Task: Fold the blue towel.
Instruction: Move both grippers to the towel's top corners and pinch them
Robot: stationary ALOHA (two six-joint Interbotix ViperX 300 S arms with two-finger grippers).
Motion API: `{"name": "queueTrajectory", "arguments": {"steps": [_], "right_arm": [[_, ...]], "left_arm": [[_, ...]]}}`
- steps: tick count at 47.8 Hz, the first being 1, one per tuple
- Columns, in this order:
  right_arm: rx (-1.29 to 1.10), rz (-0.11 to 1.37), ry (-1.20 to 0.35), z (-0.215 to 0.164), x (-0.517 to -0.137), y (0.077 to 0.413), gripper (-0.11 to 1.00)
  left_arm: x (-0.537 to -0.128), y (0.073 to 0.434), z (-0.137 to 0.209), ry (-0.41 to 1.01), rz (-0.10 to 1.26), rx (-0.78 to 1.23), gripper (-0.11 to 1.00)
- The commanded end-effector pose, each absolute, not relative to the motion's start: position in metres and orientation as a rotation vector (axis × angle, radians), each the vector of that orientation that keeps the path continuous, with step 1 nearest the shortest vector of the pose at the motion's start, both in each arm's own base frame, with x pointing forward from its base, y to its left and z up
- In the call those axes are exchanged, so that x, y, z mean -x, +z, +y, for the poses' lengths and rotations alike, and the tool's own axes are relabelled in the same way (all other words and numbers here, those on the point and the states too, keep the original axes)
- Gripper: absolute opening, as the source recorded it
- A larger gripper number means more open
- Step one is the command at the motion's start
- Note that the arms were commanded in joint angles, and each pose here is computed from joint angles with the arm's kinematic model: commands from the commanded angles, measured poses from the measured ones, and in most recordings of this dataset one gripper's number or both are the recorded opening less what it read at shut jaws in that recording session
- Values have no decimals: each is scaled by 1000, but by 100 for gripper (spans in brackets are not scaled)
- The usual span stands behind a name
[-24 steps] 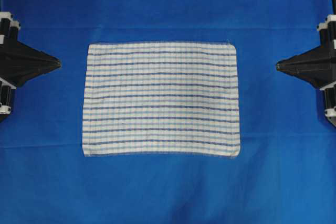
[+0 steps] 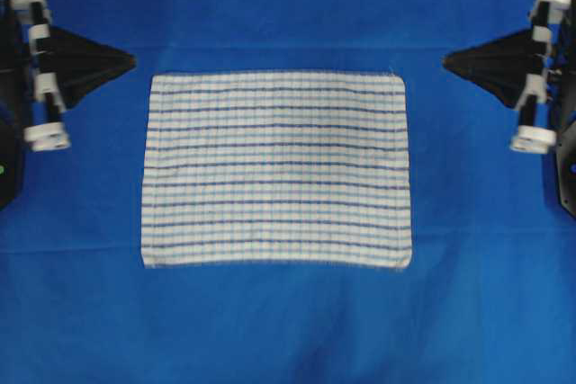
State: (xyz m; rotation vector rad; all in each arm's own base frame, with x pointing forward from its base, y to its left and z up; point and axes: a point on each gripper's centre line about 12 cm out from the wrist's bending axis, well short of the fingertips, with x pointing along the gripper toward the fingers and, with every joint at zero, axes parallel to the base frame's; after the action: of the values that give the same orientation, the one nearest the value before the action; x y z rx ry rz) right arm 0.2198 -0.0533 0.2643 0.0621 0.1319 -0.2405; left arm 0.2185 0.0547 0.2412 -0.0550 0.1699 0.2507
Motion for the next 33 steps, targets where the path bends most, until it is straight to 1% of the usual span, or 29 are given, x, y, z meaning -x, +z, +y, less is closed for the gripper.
{"name": "queueTrajectory", "arguments": {"steps": [1, 3, 5, 7, 8, 10, 12, 14, 17, 19, 21, 23, 25, 28, 33], "right_arm": [[-79, 172, -276, -64, -228, 258, 0], [-93, 220, -298, -70, -232, 247, 0], [-99, 260, -316, -75, -235, 238, 1], [-109, 300, -338, -82, -237, 229, 2], [-116, 321, -348, -84, -238, 223, 4], [-127, 361, -367, -90, -240, 213, 12], [-138, 402, -384, -96, -242, 202, 26], [-148, 438, -397, -100, -244, 192, 38], [-165, 496, -417, -107, -247, 176, 53], [-173, 524, -427, -111, -249, 168, 58], [-180, 546, -434, -115, -251, 160, 57], [-186, 565, -440, -117, -253, 153, 55], [-191, 582, -446, -120, -255, 146, 54], [-197, 606, -449, -123, -259, 137, 54], [-208, 641, -459, -129, -263, 120, 54]], "left_arm": [[-227, 228, 67, 293, 230, 76, 0], [-230, 220, 72, 310, 265, 83, 0], [-232, 211, 77, 329, 295, 96, 3], [-234, 203, 82, 347, 324, 109, 10], [-236, 197, 85, 358, 344, 118, 15], [-238, 189, 90, 373, 368, 130, 25], [-240, 180, 94, 387, 391, 141, 37], [-242, 173, 97, 397, 411, 150, 51], [-244, 162, 101, 408, 441, 157, 69], [-245, 156, 104, 416, 459, 162, 80], [-247, 149, 106, 421, 478, 167, 87], [-247, 142, 108, 429, 497, 173, 87], [-247, 134, 112, 438, 518, 179, 85], [-247, 124, 115, 450, 543, 187, 83], [-245, 109, 119, 465, 587, 201, 83]]}}
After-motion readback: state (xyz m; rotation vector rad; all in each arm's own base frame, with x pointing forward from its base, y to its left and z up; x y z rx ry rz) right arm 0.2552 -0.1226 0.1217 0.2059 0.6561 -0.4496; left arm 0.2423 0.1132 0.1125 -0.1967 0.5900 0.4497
